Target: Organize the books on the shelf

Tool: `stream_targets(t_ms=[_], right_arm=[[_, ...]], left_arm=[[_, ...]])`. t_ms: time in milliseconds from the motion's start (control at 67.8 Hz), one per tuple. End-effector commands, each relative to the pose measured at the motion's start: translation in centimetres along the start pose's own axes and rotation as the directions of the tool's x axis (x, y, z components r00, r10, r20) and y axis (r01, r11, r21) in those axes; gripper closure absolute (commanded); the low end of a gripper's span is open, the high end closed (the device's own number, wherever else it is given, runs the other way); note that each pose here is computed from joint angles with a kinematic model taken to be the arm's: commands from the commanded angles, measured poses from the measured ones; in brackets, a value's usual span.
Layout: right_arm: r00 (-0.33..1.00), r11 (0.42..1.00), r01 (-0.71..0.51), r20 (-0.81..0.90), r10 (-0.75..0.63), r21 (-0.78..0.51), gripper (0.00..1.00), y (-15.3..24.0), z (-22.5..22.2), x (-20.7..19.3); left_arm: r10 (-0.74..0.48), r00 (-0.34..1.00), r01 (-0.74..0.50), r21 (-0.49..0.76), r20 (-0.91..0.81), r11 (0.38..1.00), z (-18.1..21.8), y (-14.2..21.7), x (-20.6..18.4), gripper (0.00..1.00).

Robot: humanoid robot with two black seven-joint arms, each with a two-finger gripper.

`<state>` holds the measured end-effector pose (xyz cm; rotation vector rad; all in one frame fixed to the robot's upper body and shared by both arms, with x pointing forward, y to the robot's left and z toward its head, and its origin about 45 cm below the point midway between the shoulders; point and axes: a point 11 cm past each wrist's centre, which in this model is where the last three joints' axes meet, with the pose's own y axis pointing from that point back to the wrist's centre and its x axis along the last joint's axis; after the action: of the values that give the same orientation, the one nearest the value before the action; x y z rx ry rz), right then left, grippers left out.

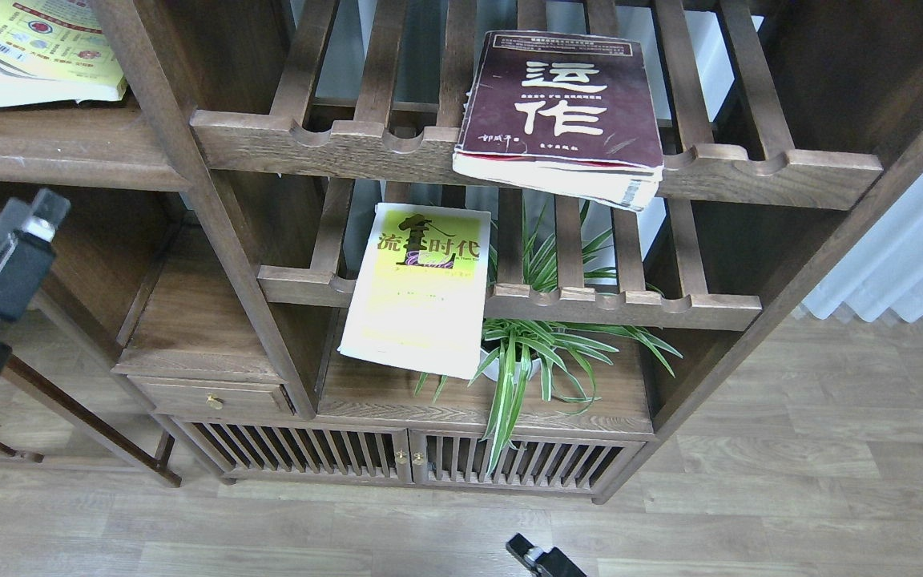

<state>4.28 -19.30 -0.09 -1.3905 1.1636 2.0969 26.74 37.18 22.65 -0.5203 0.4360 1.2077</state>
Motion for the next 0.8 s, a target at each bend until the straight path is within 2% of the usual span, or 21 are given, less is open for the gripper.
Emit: stream_targets(t_ms=[0, 221, 236, 384, 516, 634, 782], right_arm=[[0.999, 1.0, -0.011, -0.033, 0.011, 0.024, 0.01, 0.6, -1.8, -0.1], [0.996, 0.997, 0.051, -0.079, -0.046, 0.065, 0.01, 0.6, -4.5, -2.5], [0.993, 0.995, 0.048, -0.109, -0.037, 0.092, 0.01, 1.3, -6.2, -2.8], [0.979, 0.986, 0.058, -0.204, -0.026, 0.155, 0.01, 3.3, -10.9, -4.6], [0.955, 0.979, 0.118, -0.288, -0.065, 0.169, 0.01, 4.2, -13.7, -8.0], [0.937, 0.975, 0.166, -0.333, -0.109, 0.148, 0.01, 4.2, -14.6, -10.7], [0.927, 0.971, 0.201, -0.344, -0.146, 0.127, 0.01, 3.5, -14.5, -11.9]], left_arm=[[0.04, 0.998, -0.04, 0.01, -0.043, 0.999, -1.6, 1.3, 0.5, 0.01], [0.106, 0.991, -0.104, 0.031, -0.077, 0.994, -3.2, 2.8, 1.8, 0.01], [0.127, 0.989, -0.124, 0.04, -0.082, 0.992, -3.5, 3.4, 2.2, 0.01], [0.162, 0.983, -0.157, 0.06, -0.09, 0.986, -4.2, 4.6, 2.9, 0.01], [0.174, 0.98, -0.169, 0.066, -0.091, 0.983, -4.4, 5.0, 3.1, 0.01], [0.178, 0.979, -0.172, 0.067, -0.094, 0.983, -4.5, 5.1, 3.1, 0.01], [0.187, 0.978, -0.18, 0.071, -0.095, 0.981, -4.6, 5.4, 3.3, 0.01]])
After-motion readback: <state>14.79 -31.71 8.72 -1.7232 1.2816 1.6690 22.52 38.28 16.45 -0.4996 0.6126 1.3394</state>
